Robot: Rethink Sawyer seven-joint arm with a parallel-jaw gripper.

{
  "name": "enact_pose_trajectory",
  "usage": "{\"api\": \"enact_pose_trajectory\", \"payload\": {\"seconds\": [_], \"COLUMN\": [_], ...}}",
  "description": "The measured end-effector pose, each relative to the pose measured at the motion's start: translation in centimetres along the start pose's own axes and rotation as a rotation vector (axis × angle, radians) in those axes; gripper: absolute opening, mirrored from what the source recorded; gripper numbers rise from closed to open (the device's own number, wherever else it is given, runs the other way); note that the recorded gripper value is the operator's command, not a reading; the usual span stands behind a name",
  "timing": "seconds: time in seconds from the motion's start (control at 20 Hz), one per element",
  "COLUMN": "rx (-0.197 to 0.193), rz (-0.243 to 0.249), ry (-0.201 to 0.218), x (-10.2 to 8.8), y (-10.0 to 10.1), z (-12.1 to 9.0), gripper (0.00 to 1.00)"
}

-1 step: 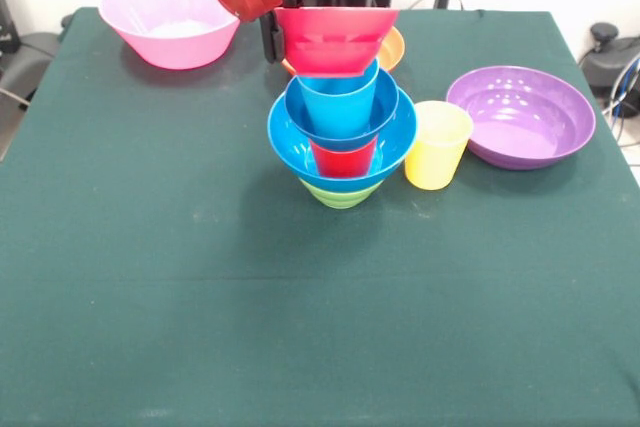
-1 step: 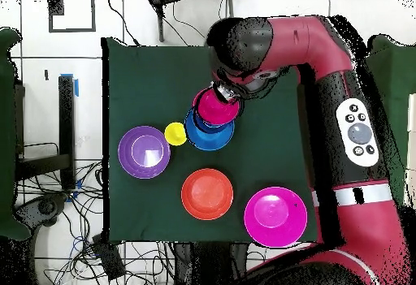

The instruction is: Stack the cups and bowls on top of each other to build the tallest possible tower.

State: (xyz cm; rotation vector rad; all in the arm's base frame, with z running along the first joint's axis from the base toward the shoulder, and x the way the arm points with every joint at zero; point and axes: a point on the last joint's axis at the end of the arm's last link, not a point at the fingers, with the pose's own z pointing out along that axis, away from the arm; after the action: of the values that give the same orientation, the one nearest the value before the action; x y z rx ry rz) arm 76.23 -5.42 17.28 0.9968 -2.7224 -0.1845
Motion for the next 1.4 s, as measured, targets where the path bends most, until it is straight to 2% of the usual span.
{"api": "enact_pose_trajectory", "payload": {"seconds": [1.4], "rx": [-0.001], "rz": [-0.009], "ry": [0.014], "x": [0.19], "y": [0.34], "z": [0.58], "gripper": [0.0]}}
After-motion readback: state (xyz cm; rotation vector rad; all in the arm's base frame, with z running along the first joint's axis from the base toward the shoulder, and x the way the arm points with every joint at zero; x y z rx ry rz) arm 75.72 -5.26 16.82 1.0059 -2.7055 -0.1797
